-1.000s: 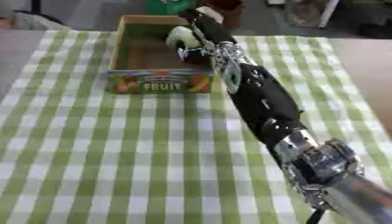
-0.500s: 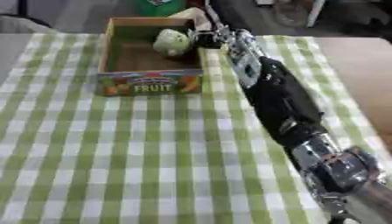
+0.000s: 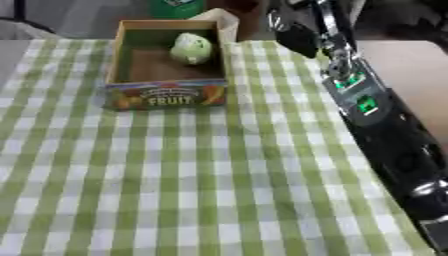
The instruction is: Pick up objects on the table and place them in the box.
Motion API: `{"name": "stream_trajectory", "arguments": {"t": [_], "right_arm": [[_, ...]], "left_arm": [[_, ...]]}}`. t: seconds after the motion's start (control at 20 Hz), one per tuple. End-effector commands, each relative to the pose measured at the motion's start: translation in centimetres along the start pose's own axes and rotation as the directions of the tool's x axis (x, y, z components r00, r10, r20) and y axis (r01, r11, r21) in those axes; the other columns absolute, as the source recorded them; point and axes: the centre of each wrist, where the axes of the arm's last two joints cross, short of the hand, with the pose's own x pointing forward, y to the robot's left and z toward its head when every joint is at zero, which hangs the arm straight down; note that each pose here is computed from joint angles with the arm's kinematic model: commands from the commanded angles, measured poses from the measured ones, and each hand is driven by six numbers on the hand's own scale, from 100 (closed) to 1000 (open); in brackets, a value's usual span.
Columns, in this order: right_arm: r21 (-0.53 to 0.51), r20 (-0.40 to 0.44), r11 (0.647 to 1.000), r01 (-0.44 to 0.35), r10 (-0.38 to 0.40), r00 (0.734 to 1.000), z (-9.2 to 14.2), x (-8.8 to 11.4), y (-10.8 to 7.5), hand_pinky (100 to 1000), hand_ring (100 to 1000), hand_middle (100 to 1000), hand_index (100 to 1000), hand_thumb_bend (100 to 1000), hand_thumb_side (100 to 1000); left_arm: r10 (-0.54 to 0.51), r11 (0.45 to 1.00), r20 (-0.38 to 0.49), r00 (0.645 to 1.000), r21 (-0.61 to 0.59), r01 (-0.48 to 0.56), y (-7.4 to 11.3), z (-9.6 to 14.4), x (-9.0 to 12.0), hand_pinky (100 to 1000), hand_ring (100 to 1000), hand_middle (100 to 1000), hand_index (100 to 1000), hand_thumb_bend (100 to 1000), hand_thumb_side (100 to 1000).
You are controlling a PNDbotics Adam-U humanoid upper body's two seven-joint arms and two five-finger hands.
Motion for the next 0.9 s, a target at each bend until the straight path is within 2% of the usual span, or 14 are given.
{"name": "stream_trajectory", "arguments": {"t": [0.05, 0.4, 0.9], "right_arm": [[-0.059, 0.045, 0.998, 0.030, -0.027, 0.999, 0.0, 1.6, -1.9, 681, 738, 659, 704, 100, 329], [-0.073, 0.009, 0.994, 0.079, -0.078, 0.997, 2.0, 1.3, -1.3, 672, 716, 637, 696, 100, 324], [-0.066, -0.017, 0.991, 0.115, -0.117, 0.993, 3.4, 1.0, -0.6, 669, 705, 624, 690, 100, 317]], "left_arm": [[-0.022, 1.000, 0.017, 1.000, 0.012, 0.022, 0.5, -0.1, 0.5, 595, 890, 849, 687, 253, 487], [-0.021, 1.000, 0.005, 1.000, 0.022, 0.020, 0.6, 0.1, 0.3, 595, 889, 849, 687, 249, 491], [-0.021, 0.999, -0.003, 1.000, 0.034, 0.021, 0.7, 0.4, 0.1, 596, 890, 850, 687, 241, 494]]}}
